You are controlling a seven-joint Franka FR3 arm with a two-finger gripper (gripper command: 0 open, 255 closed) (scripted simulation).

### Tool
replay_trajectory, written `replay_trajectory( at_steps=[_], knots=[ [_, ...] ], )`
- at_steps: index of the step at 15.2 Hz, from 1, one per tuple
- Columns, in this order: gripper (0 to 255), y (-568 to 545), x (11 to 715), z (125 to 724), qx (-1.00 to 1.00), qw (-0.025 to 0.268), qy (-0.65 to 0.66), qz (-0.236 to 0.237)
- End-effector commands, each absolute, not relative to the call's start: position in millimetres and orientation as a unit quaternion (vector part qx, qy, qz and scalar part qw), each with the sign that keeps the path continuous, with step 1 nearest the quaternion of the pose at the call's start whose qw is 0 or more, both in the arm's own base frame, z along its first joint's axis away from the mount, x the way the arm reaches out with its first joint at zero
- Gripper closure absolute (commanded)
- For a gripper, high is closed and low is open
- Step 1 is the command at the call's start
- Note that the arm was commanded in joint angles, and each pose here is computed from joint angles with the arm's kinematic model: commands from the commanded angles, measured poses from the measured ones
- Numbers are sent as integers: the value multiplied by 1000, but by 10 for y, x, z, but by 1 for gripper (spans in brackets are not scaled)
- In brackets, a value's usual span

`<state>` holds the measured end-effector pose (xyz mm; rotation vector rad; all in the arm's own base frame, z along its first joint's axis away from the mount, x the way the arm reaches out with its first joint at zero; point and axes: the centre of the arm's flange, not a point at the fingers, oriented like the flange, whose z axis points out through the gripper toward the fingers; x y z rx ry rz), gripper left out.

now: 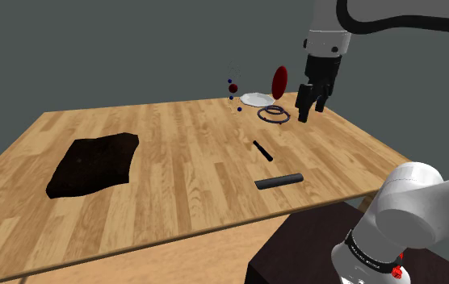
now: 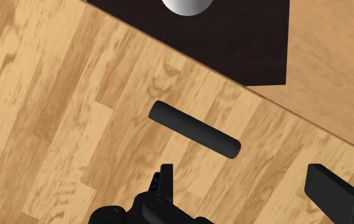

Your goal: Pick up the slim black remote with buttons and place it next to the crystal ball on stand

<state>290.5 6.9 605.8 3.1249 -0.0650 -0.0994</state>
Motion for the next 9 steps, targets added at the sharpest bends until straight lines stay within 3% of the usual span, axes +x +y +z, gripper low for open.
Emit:
replay_trajectory(
  at_steps=[1, 9],
  knots=[
    [0, 69, 2905, 6058, 999, 7, -21, -32],
    [0, -152, 3026, 5028, 981, -10, 189, -29]
  ],
)
